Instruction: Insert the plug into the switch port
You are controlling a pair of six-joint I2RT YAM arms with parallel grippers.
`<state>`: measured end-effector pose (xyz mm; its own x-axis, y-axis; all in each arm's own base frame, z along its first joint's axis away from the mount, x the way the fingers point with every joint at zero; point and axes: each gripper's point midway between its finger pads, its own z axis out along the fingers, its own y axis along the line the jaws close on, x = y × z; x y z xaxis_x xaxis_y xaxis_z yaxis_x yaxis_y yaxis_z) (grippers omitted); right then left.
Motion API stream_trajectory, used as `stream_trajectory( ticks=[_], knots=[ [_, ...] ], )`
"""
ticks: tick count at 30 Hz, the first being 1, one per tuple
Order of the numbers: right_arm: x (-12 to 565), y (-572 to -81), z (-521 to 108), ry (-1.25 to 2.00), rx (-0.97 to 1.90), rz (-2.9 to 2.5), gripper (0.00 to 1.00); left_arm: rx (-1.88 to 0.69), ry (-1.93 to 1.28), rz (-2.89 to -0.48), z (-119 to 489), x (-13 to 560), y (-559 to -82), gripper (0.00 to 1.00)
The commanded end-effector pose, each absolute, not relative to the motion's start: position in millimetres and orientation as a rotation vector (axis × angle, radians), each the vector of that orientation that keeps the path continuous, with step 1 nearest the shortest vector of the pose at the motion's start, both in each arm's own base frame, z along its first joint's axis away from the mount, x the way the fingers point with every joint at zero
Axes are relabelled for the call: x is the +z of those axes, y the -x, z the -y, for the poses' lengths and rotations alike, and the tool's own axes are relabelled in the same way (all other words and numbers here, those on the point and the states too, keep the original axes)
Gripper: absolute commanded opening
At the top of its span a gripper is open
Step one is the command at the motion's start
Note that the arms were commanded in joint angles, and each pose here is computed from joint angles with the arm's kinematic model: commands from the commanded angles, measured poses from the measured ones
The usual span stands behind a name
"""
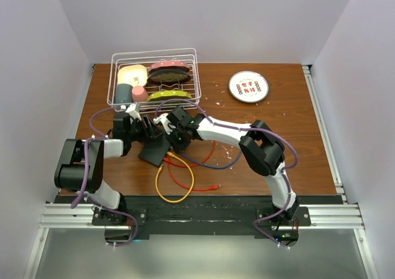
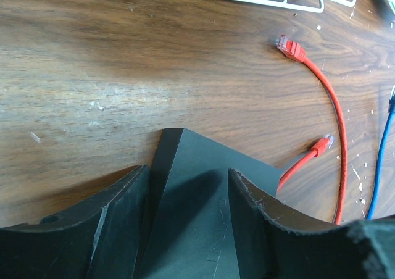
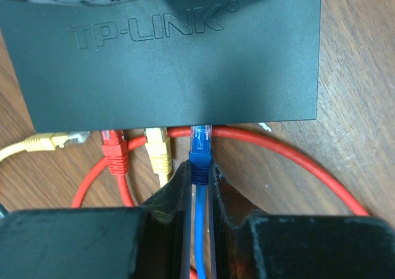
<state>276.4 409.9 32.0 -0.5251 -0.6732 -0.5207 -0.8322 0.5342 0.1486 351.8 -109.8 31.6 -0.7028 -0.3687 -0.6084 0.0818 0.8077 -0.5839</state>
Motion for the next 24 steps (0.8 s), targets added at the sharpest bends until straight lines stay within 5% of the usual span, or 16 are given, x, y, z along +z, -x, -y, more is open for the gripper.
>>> stream_trajectory(
  ticks=[1,24],
  knots=[
    [67,-297,-431,1.269,0.535,-2.210,0.00,-0.847,0.171,-2.307,121,22,-326,0.58],
    [76,-307,-450,1.114,0.632,-2.148,0.00,-0.921,0.186,-2.297,129,21,-313,0.55]
  ],
)
